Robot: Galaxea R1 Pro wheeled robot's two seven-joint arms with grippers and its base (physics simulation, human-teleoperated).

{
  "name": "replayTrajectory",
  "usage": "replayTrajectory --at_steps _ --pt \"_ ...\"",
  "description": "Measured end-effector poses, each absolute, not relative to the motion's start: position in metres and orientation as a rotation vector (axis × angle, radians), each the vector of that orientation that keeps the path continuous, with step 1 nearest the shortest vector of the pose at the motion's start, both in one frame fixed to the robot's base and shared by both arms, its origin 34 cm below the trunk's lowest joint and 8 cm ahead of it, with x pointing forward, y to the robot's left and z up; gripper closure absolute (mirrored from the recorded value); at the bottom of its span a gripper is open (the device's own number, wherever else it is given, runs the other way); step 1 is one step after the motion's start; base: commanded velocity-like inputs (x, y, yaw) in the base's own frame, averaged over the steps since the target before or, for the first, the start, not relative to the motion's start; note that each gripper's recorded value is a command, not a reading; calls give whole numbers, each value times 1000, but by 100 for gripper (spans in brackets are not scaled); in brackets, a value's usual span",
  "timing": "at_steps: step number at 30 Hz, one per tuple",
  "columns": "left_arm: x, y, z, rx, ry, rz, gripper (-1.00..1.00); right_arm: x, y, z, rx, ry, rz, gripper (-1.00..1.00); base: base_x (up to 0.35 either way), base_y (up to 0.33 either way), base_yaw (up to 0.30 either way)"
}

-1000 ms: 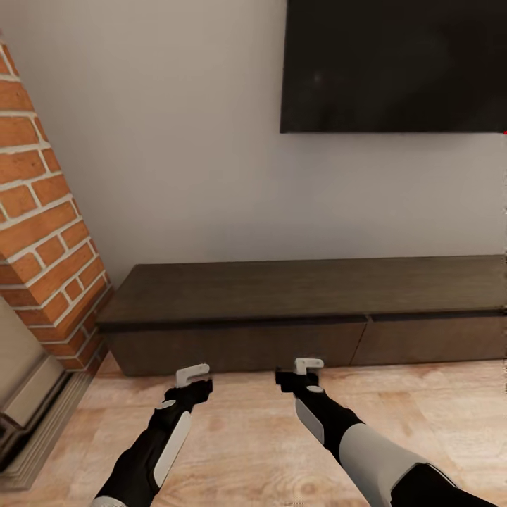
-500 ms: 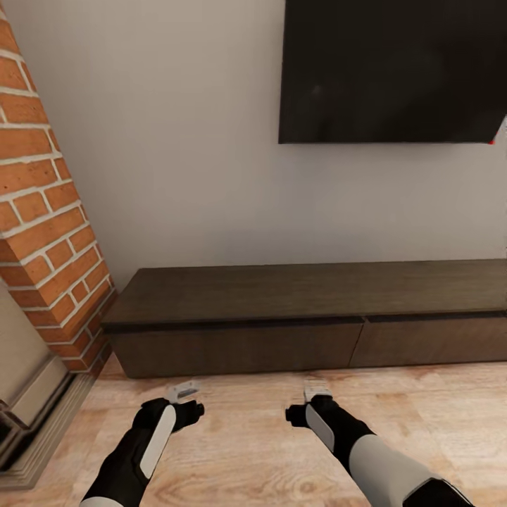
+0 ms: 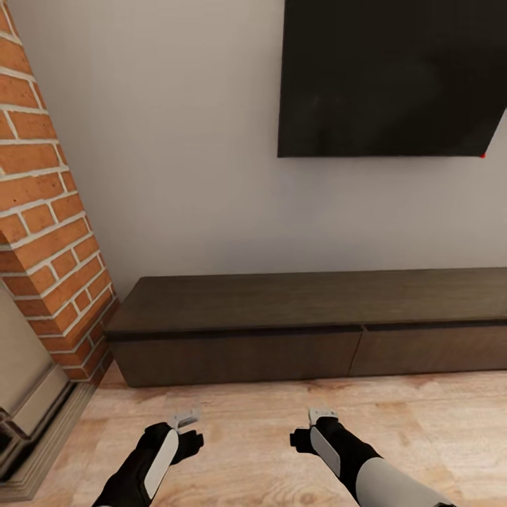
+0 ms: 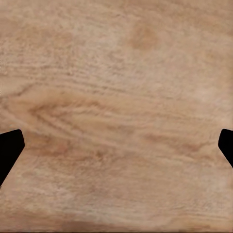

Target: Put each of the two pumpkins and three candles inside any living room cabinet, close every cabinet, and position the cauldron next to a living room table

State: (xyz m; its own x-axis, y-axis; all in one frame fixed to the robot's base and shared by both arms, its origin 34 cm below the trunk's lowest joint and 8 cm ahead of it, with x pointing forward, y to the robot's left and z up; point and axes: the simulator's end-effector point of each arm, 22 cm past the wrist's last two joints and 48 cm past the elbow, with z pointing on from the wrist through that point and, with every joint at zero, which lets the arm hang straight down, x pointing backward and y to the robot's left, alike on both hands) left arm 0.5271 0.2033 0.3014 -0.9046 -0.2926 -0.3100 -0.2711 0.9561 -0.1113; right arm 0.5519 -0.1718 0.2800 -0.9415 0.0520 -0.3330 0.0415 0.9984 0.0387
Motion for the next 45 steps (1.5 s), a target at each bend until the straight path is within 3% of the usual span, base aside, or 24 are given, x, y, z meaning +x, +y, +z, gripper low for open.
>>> replayTrajectory --at_steps 27,45 --pt "511 214 322 -474 2792 -28 -100 524 -199 312 200 2868 45 -100 -39 0 -5" --pt "515 214 356 -475 2807 -22 -100 534 -208 347 214 2856 23 -100 0 0 -237"
